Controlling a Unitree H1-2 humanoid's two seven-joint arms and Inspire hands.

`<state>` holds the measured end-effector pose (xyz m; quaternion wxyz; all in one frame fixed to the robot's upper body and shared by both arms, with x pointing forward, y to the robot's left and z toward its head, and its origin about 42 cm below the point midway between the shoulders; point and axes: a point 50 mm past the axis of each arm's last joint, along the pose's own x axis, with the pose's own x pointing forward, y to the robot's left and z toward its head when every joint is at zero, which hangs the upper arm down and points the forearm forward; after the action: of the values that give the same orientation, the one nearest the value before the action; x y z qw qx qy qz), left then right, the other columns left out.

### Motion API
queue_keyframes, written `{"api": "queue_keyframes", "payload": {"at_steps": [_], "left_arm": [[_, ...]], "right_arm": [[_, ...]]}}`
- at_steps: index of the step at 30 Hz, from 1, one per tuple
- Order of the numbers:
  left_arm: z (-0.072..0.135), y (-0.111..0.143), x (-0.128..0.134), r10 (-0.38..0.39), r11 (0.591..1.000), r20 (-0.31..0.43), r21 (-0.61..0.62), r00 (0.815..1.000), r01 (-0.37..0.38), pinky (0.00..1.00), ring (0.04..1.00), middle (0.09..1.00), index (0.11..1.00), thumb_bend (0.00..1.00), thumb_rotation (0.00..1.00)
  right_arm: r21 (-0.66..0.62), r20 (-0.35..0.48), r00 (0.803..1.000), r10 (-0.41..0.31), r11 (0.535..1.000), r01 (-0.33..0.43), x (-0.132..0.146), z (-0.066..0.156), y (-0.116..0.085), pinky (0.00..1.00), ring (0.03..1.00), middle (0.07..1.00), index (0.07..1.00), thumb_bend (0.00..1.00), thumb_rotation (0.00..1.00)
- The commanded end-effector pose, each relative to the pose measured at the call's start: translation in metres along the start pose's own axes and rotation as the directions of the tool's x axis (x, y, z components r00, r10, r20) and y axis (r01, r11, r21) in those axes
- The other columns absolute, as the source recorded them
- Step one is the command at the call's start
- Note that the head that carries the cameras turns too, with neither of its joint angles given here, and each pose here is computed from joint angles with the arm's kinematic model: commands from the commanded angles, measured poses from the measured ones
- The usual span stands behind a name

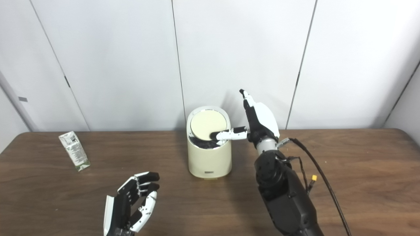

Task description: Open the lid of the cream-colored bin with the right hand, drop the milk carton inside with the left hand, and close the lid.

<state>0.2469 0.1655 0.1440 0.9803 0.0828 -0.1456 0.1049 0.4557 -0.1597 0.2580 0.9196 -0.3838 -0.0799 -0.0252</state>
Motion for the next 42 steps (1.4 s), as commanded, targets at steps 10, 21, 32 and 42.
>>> {"api": "queue_keyframes", "payload": {"at_steps": [10,21,32,42], "left_arm": [[0.012,-0.006,0.005,0.009,1.0,0.048,-0.001,0.999,-0.009,0.52,0.596,0.654,0.652,0.25,0.32],[0.011,-0.004,0.005,0.005,1.0,0.046,-0.014,0.999,-0.005,0.52,0.6,0.658,0.654,0.26,0.3],[0.013,-0.005,0.004,0.009,1.0,0.043,-0.007,0.999,-0.009,0.52,0.598,0.657,0.653,0.25,0.31],[0.013,-0.004,0.004,0.01,1.0,0.046,-0.029,0.999,-0.008,0.52,0.599,0.657,0.653,0.26,0.3]], "right_arm": [[-0.018,0.045,0.999,-0.025,1.0,0.026,0.008,0.019,-0.004,0.89,0.962,0.98,0.974,0.86,0.37],[-0.034,0.07,0.997,-0.028,0.999,0.031,0.005,0.025,0.002,0.88,0.955,0.969,0.963,0.89,0.46],[-0.058,0.058,0.998,-0.006,0.998,0.009,0.008,0.027,0.009,0.95,0.981,0.982,0.976,0.92,0.41],[-0.085,0.056,0.998,-0.01,0.996,0.015,0.007,0.028,0.009,0.95,0.979,0.979,0.967,0.95,0.24]]}}
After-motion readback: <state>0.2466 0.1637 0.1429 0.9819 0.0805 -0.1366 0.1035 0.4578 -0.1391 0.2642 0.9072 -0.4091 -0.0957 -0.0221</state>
